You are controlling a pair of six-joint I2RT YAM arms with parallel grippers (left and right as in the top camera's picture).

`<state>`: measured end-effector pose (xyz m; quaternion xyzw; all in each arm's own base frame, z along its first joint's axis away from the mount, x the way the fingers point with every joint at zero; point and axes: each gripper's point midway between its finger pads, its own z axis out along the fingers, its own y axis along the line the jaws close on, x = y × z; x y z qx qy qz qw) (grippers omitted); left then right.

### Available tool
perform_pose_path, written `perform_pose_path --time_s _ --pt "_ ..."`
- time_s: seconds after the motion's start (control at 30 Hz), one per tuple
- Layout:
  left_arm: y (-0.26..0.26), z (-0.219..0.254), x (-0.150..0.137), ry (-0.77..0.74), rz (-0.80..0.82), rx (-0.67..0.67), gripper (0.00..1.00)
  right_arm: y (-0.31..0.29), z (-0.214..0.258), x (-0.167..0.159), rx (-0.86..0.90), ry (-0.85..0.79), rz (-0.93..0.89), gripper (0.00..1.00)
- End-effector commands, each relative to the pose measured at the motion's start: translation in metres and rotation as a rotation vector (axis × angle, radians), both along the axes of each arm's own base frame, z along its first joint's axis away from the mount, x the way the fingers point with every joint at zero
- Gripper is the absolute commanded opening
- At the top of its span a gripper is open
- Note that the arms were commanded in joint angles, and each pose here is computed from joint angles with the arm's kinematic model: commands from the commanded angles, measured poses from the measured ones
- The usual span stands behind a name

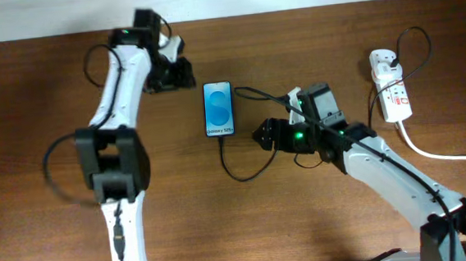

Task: Plug charger to phone and switch on socket
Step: 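Lower the plugged phone flat onto the table and release both grippers, then move the right gripper over the white power strip's switches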

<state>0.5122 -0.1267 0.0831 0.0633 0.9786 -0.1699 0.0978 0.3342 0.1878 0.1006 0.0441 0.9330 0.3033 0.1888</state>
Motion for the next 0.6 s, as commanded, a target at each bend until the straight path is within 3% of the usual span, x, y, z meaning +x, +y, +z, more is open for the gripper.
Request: perform_pose_path --time_s 0.0,0.13,0.27,0.3,0.33,0.37,0.57 --pt "0.002 0.139 -0.001 -0.299 -0.011 -0.019 0.57 -0.023 0.043 0.019 -0.135 -0.131 -0.055 0.81" --pt "0.005 0.21 -0.023 -0.438 -0.009 -0.038 0.61 -0.065 0.084 0.027 -0.221 -0.177 -0.127 0.83" --pt "0.007 0.239 -0.036 -0.494 -0.008 -0.046 0.66 -0.118 0.105 0.033 -0.248 -0.174 -0.242 0.85" --pt "0.007 0.241 -0.037 -0.498 -0.008 -0.046 0.71 -0.13 0.108 0.034 -0.254 -0.171 -0.272 0.85" --pt "0.007 0.242 -0.037 -0.499 -0.008 -0.046 0.89 -0.146 0.109 0.034 -0.257 -0.167 -0.314 0.85" --pt "0.007 0.241 -0.037 -0.499 -0.008 -0.046 0.99 -0.164 0.111 0.035 -0.265 -0.168 -0.357 0.85" --pt "0.007 0.241 -0.038 -0.499 -0.009 -0.047 0.99 -0.28 0.097 0.033 -0.438 -0.112 -0.667 0.89"
